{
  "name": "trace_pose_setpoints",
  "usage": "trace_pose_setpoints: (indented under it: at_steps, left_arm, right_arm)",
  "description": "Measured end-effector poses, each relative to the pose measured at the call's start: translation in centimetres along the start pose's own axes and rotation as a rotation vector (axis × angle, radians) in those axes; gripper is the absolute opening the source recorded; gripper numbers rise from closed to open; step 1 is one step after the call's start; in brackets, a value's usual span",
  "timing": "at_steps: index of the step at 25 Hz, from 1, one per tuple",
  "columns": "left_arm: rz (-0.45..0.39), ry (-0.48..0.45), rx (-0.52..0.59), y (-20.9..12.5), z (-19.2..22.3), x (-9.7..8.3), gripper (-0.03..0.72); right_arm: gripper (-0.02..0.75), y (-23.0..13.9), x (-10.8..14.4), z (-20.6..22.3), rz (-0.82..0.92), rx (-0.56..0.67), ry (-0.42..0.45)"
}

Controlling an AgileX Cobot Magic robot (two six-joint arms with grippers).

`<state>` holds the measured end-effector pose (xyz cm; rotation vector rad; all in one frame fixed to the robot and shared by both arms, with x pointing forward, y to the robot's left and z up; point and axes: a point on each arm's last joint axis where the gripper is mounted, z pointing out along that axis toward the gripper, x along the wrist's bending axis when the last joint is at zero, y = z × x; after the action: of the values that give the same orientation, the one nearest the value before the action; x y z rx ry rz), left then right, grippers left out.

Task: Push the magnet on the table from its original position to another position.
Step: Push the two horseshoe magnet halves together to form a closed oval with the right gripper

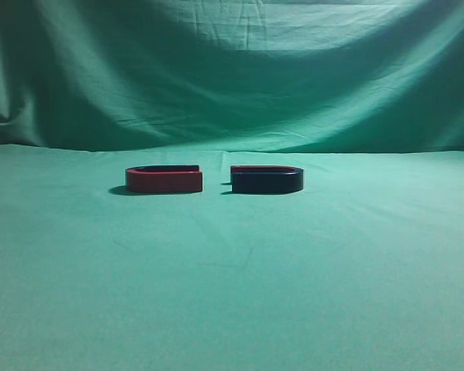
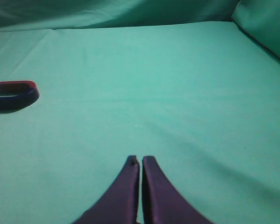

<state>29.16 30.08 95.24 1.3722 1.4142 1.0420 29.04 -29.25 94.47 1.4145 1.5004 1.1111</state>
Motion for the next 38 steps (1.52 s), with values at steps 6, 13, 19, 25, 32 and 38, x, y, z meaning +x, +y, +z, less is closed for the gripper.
trace_pose_setpoints:
  at_steps: [6,13,19,25,32,38]
  left_arm:
    - [0.0,0.0,0.0,0.0,0.0,0.0,0.372]
    - [0.0,0.0,0.0,0.0,0.0,0.0,0.372]
    - [0.0,0.0,0.0,0.0,0.0,0.0,0.372]
    - [0.0,0.0,0.0,0.0,0.0,0.0,0.372]
    - [0.0,0.0,0.0,0.0,0.0,0.0,0.372]
    - [0.0,0.0,0.0,0.0,0.0,0.0,0.372]
  right_arm:
    - [0.0,0.0,0.0,0.0,0.0,0.0,0.0]
    - [0.0,0.0,0.0,0.0,0.0,0.0,0.0]
    - [0.0,0.0,0.0,0.0,0.0,0.0,0.0]
    - [0.0,0.3,0.0,0.0,0.011,-0.031,0.002]
    - [0.0,3.2,-0.2,-0.6,0.324,-0.355,0.041]
    - [0.0,6.2,0.3,-2.0,0.208,-0.36,0.067]
